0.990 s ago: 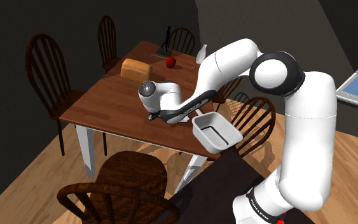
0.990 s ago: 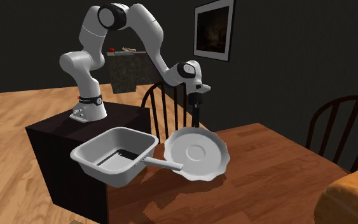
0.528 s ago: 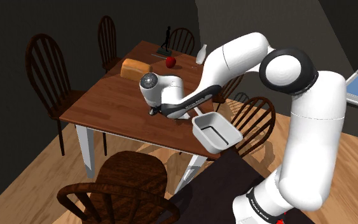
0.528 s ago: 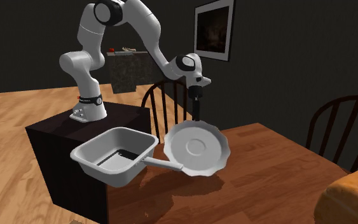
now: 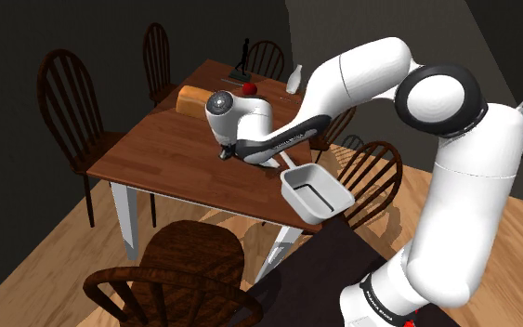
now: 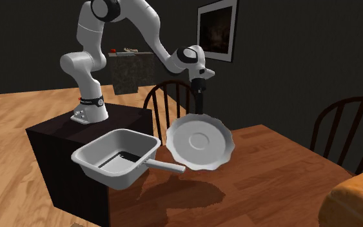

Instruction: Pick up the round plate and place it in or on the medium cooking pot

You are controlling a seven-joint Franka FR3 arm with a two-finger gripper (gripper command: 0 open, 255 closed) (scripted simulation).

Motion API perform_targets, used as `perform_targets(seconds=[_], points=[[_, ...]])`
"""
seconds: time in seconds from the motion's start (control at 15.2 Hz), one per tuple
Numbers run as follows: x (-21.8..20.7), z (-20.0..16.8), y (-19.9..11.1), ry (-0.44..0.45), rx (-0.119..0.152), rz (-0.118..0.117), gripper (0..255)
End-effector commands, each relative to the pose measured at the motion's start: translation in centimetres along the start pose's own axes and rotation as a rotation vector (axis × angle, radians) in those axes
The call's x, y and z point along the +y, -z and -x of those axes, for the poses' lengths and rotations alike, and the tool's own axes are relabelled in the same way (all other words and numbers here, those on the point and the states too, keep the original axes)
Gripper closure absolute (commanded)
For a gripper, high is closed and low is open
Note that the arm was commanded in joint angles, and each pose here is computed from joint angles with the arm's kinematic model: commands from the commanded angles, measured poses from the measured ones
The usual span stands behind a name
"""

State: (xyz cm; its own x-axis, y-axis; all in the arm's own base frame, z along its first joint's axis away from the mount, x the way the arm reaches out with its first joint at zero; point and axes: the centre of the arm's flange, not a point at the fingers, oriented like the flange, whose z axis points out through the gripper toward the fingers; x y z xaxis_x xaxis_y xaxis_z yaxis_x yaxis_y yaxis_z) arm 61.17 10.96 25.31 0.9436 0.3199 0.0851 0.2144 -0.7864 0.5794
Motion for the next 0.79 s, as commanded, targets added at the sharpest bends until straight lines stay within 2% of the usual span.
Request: perform_targets(seconds=[0.0,0.2,0.73], points=[[0.7,0.0,0.8,0.0,0.0,0.0,255],[1.5,-0.1,2.0,0.0,0.0,0.0,255],[5.2,9.8,1.5,0.0,0.0,0.0,255]])
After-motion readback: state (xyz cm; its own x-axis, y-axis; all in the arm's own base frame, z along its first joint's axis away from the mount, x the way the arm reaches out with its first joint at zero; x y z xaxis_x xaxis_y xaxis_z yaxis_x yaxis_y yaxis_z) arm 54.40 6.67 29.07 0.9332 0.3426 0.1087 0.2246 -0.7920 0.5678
